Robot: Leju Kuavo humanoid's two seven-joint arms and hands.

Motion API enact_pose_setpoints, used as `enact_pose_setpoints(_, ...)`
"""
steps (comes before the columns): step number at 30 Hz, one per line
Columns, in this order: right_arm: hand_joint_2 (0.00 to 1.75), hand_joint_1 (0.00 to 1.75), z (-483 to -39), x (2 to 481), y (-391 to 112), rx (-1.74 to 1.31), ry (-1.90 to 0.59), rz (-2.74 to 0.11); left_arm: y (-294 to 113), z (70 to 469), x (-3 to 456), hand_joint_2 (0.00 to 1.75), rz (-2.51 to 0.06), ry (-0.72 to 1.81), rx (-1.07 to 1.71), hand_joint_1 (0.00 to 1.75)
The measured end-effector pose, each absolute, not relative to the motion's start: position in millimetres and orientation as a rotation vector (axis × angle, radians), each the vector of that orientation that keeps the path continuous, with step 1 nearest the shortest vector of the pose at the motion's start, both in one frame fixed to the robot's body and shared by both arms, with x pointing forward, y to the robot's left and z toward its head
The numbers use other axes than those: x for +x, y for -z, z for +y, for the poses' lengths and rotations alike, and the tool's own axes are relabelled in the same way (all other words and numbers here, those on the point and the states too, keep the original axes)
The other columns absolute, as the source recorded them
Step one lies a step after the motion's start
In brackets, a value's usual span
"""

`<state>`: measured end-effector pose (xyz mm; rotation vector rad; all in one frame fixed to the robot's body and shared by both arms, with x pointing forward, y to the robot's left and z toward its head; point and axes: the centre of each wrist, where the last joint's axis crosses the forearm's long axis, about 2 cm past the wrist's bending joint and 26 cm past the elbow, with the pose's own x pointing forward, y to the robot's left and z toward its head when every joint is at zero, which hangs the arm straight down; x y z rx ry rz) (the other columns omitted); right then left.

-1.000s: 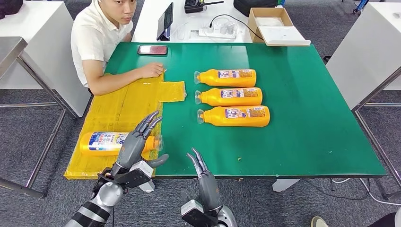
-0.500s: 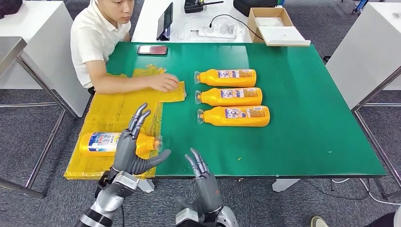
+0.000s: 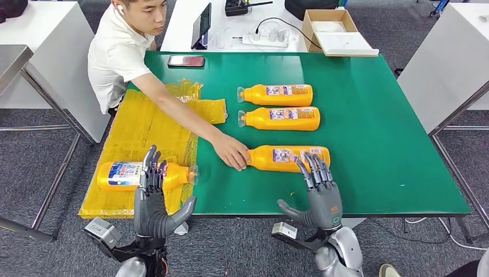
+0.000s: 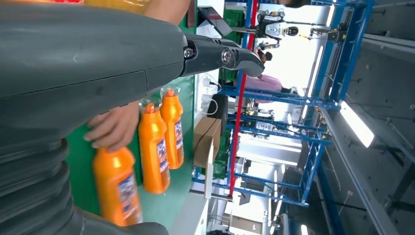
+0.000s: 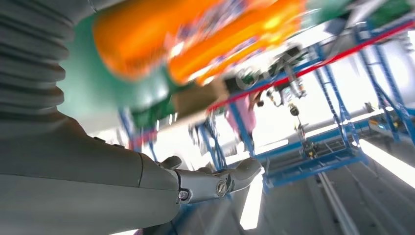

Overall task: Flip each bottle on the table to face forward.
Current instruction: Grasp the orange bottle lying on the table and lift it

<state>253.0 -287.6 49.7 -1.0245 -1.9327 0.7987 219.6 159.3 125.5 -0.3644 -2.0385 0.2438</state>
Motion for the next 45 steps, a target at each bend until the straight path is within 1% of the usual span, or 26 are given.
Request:
enact_pose_setpoints(7,1.75,0.0,-330.8,267.2,-61.8,-1.218,-0.857,-1.833,-125.3,157.1,217.9,1.75,-2.07,-0.24,-0.306,0.0)
enact_pose_setpoints(12,1.75,0.0,-341.5,270.6,-64.1,-1.259,-0.857,-1.794,-125.3,156.5,217.6,1.75,-2.07,-0.242,-0.3,0.0)
enact_pose_setpoints(18,1.75,0.0,-350.0,286.8,-62.4,-1.284,-0.862,-1.659,-125.7,155.2,217.9,1.75,-2.071,-0.241,-0.273,0.0)
enact_pose_setpoints(26,1.75,0.0,-345.4,303.7,-43.1,-1.161,-0.939,-1.547,-123.6,152.0,218.7,1.75,-2.056,-0.229,-0.249,0.0)
enact_pose_setpoints(30,1.75,0.0,-331.6,309.3,-34.3,-1.099,-1.001,-1.479,-124.2,149.2,221.7,1.75,-2.051,-0.207,-0.253,0.0)
enact_pose_setpoints(38,1.75,0.0,-315.6,315.8,-27.2,-1.021,-1.059,-1.461,-123.6,144.5,223.9,1.75,-2.045,-0.193,-0.265,0.0)
enact_pose_setpoints(45,1.75,0.0,-307.0,320.9,-27.8,-1.027,-1.08,-1.436,-124.2,141.7,226.4,1.75,-2.042,-0.18,-0.275,0.0)
